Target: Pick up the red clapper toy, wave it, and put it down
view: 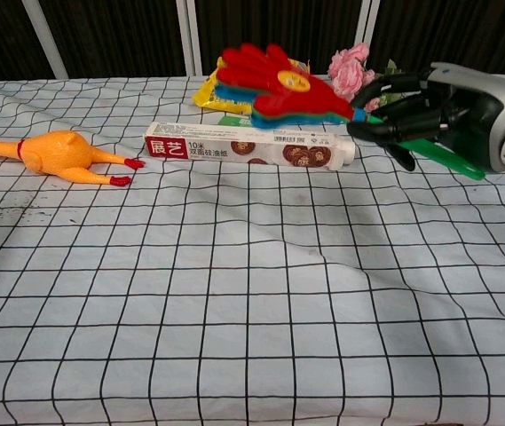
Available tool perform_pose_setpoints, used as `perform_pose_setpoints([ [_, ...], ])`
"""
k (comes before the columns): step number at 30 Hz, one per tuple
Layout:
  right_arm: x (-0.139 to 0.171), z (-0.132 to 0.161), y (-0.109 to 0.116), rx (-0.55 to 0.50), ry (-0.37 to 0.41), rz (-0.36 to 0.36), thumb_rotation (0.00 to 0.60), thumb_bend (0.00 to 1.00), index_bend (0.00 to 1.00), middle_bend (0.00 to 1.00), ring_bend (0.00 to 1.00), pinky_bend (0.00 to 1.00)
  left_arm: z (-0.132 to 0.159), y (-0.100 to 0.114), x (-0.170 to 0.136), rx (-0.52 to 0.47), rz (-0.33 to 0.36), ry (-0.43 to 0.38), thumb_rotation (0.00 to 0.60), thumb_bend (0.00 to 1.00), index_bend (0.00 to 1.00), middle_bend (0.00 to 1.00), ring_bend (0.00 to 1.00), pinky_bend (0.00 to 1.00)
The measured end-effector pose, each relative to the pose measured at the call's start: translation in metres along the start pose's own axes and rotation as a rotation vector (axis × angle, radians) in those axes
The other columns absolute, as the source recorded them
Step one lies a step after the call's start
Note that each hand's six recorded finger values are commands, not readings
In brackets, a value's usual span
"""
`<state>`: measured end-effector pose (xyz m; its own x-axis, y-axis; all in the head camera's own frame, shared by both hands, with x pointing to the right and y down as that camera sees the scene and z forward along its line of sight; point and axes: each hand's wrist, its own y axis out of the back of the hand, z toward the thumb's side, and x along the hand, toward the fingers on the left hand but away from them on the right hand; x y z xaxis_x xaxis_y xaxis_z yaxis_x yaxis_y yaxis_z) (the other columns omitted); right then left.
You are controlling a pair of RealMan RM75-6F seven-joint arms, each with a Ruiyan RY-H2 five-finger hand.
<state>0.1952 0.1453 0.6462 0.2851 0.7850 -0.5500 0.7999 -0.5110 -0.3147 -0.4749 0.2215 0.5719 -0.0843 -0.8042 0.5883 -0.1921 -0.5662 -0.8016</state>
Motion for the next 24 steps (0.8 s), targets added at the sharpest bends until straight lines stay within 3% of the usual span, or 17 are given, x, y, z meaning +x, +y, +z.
perform_pose_setpoints([
  [5,-0.001,-0.028,0.005,0.423,-0.046,0.004,0.6,0.47,0.82,0.72,0.71,0.75,0.0,0.0,0.0,-0.003,-0.001,0.001,0.6,0.0,0.0,0.0,0.0,0.0],
  [8,-0.003,-0.034,0.013,0.621,-0.061,-0.014,0.6,0.47,0.82,0.72,0.71,0.75,0.0,-0.001,0.001,-0.005,-0.003,0.002,0.6,0.0,0.0,0.0,0.0,0.0],
  [12,-0.005,-0.029,0.019,0.682,-0.062,-0.053,0.6,0.47,0.82,0.72,0.71,0.75,0.001,-0.002,0.001,-0.014,-0.011,0.005,0.6,0.0,0.0,0.0,0.0,0.0],
  [16,-0.007,-0.015,0.024,0.521,-0.047,-0.122,0.6,0.47,0.82,0.72,0.71,0.75,0.001,-0.001,0.001,-0.021,-0.013,0.009,0.6,0.0,0.0,0.0,0.0,0.0],
  [24,-0.005,0.028,0.043,-0.253,0.035,-0.27,0.6,0.47,0.82,0.72,0.71,0.75,0.001,0.0,0.0,-0.03,-0.012,0.009,0.6,0.0,0.0,0.0,0.0,0.0],
])
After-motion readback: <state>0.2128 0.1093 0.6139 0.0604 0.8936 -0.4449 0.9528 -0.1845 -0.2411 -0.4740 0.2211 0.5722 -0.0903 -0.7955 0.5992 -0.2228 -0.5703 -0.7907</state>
